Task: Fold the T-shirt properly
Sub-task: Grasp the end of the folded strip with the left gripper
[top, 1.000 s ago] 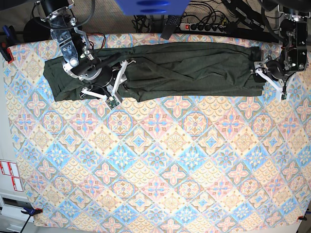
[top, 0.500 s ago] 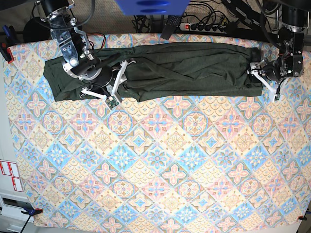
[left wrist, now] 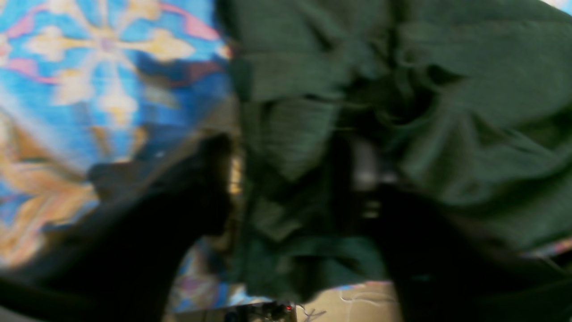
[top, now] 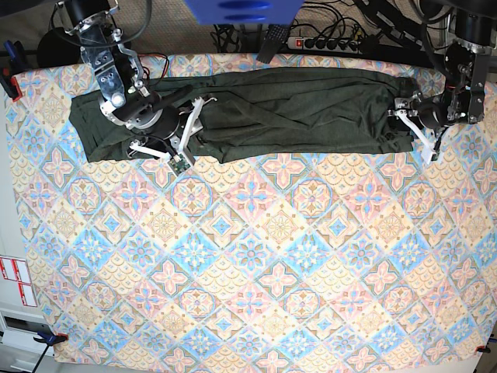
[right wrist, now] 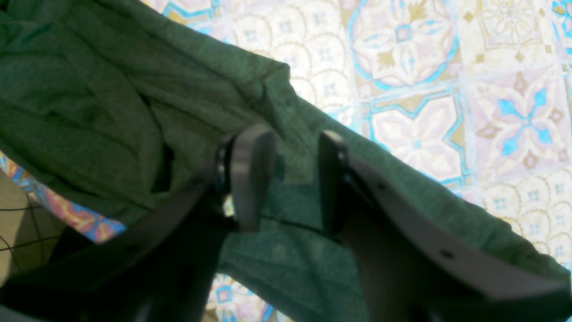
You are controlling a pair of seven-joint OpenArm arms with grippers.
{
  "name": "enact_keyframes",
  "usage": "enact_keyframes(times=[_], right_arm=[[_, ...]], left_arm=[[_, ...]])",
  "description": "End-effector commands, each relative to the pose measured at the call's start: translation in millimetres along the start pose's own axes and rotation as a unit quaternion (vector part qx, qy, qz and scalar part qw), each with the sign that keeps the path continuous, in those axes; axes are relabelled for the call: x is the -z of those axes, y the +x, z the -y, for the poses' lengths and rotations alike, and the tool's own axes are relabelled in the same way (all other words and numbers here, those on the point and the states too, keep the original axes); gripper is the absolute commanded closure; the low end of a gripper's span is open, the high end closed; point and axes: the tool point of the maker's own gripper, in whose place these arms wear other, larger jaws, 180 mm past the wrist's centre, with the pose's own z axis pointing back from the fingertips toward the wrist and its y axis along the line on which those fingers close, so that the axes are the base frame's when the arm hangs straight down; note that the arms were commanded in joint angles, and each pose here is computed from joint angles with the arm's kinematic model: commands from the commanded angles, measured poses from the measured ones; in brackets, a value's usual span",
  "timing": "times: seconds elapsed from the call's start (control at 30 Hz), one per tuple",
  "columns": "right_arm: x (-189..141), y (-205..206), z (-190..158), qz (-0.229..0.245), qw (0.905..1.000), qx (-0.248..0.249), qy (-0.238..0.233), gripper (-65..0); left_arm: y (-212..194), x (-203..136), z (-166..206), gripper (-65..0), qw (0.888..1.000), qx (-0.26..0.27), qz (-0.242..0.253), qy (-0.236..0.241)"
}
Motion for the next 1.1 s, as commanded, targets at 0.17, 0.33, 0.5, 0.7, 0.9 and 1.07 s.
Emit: enact_keyframes(times=[0.17,0.33,0.5,0.7,0.9,1.07], right_arm=[[-4,12,4,0.02,0.9998,-0.005,-0.004,-19.6],[-4,12,5,0.021,0.9998,-0.004,-0.006,-19.6],[-4,12,5,0.021,0.9998,-0.004,-0.006,-19.6],[-4,11,5,0.02,0.9998,-0.004,-0.005,-19.6],[-4,11,3,0.02,0.9998,-0.004,-0.003,-19.6],[-4,11,3,0.02,0.9998,-0.004,-0.003,-19.6]], left_arm=[[-4,0,24,-8.1,0.998,0.032,-0.007,-0.059],[9,-6,13,0.0,0.999,0.02,0.014,-0.047],[31,-24,-13,0.0,0.998,-0.006,0.055,-0.022],[50,-46,-50,0.0,0.996,-0.009,0.084,0.029],[77,-64,-78,0.0,0.99,0.013,0.11,0.091],[96,-72,-86,0.0,0.984,0.035,0.121,0.122]])
